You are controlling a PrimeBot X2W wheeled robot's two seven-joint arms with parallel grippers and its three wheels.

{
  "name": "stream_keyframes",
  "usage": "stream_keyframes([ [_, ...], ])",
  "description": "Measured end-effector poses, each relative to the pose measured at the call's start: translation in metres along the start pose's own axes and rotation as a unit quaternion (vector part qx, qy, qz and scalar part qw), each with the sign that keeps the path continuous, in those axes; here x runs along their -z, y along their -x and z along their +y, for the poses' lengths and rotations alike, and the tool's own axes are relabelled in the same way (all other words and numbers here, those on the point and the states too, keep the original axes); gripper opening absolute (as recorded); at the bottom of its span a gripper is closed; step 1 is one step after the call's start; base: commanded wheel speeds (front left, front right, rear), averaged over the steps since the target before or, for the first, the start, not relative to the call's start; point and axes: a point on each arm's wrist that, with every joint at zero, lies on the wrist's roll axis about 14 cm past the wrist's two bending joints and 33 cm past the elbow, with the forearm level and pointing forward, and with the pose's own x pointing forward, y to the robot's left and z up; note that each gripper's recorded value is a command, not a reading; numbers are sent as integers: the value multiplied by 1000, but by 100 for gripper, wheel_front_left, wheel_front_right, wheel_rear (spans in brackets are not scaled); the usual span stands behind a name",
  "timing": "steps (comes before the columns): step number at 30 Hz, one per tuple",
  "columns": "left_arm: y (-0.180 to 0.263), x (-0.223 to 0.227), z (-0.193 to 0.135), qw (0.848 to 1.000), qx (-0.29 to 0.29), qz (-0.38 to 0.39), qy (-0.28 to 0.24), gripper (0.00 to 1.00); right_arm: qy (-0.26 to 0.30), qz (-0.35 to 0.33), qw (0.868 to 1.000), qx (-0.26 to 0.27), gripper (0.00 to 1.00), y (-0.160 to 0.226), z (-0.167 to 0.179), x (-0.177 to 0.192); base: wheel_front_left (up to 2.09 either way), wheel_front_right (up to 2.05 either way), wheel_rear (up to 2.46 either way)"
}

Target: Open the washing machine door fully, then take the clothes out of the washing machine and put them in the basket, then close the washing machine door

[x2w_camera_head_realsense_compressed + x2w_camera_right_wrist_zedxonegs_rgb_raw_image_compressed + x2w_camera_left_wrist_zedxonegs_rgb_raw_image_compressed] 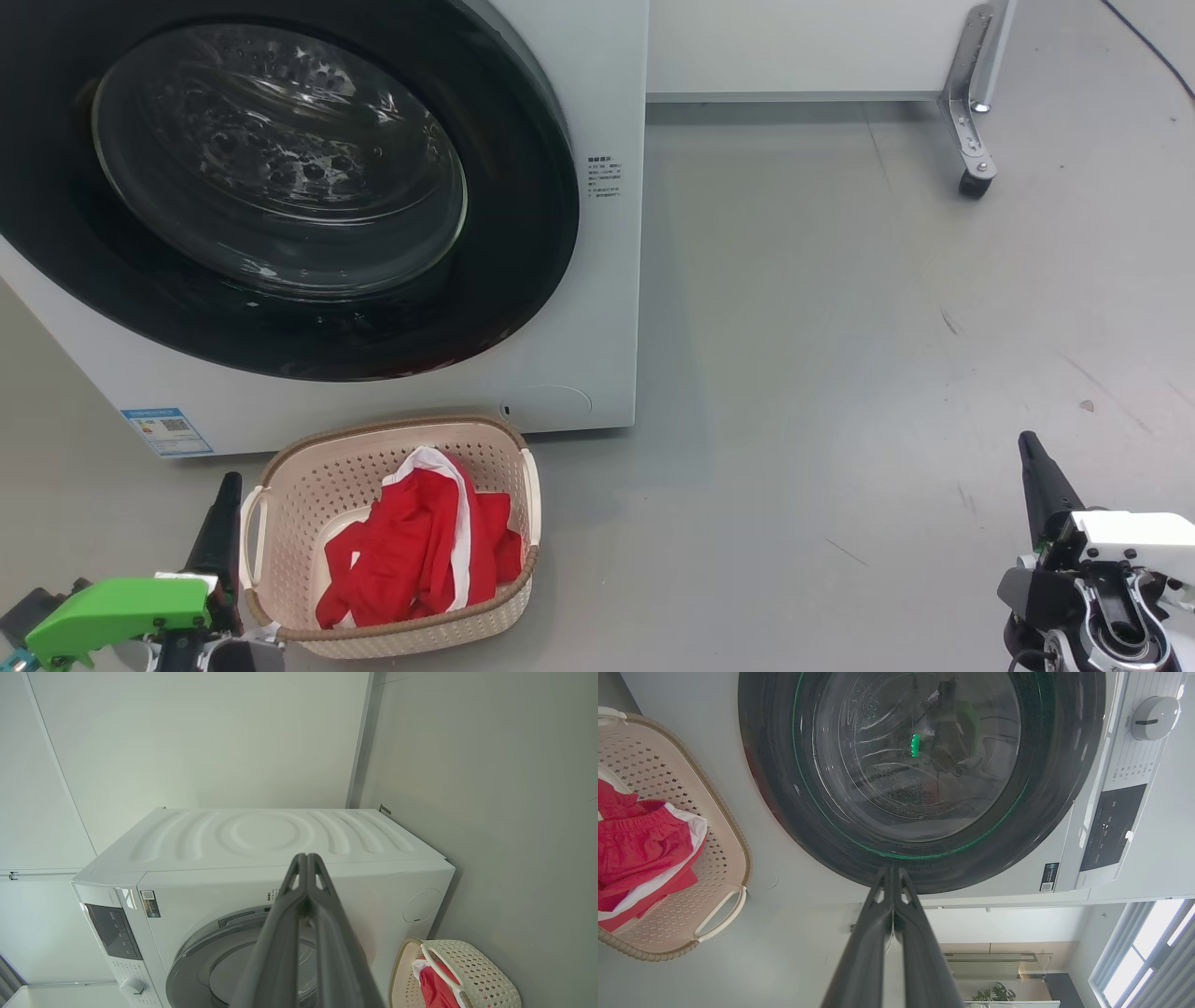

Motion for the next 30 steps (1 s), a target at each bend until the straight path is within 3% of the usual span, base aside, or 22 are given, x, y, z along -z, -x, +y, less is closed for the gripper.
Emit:
stream_keyframes([
  [30, 0, 0, -1, 1000, 1, 0, 0, 0, 0, 1, 1000, -1, 0, 0, 0, 1, 0, 0, 0],
])
